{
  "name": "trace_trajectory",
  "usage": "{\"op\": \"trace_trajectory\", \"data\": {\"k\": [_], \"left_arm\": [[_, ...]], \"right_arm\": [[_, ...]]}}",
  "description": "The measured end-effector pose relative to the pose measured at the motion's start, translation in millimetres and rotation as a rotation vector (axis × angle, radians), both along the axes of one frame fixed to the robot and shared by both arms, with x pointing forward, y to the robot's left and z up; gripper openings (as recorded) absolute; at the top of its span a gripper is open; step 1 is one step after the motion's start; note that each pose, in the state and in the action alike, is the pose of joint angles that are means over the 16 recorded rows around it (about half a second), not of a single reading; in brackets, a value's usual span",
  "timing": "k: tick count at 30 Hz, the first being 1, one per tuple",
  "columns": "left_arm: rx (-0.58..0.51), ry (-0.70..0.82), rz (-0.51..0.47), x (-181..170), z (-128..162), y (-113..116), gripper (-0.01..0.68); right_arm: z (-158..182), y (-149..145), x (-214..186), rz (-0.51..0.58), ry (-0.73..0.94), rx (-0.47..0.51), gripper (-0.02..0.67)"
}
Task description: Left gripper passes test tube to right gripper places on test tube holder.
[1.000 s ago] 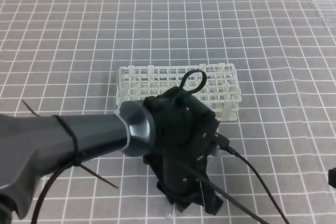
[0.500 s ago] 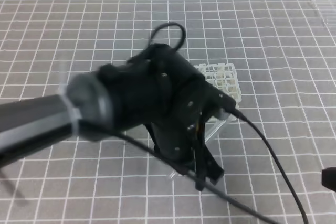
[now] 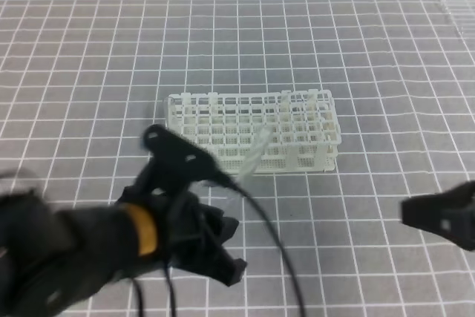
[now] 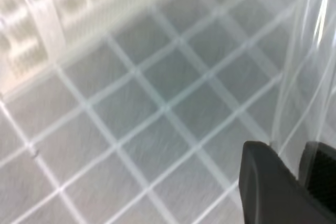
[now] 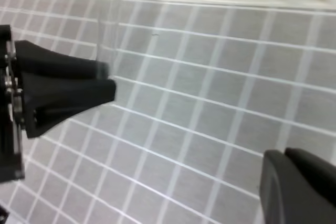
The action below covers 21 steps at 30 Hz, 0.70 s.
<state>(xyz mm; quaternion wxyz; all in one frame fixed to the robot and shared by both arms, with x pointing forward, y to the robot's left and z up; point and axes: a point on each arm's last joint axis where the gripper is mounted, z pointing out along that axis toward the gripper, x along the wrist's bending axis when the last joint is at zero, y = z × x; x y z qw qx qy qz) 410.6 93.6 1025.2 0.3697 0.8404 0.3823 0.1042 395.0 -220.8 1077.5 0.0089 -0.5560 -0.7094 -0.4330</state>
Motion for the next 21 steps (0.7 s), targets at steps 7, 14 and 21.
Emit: {"op": "trace_trajectory", "data": {"k": [7, 14, 21], "left_arm": [[-0.237, -0.119, 0.048, -18, -6, 27, 0.007], [-0.375, -0.19, 0.085, -23, -9, 37, 0.006], [-0.47, -0.275, 0.109, -24, -13, 44, 0.004]], "right_arm": [[10, 41, 22, 0.136, -0.07, -0.012, -0.001], [20, 89, 26, 0.245, -0.242, -0.047, -0.001], [25, 111, 10, 0.25, -0.516, -0.033, -0.001]]}}
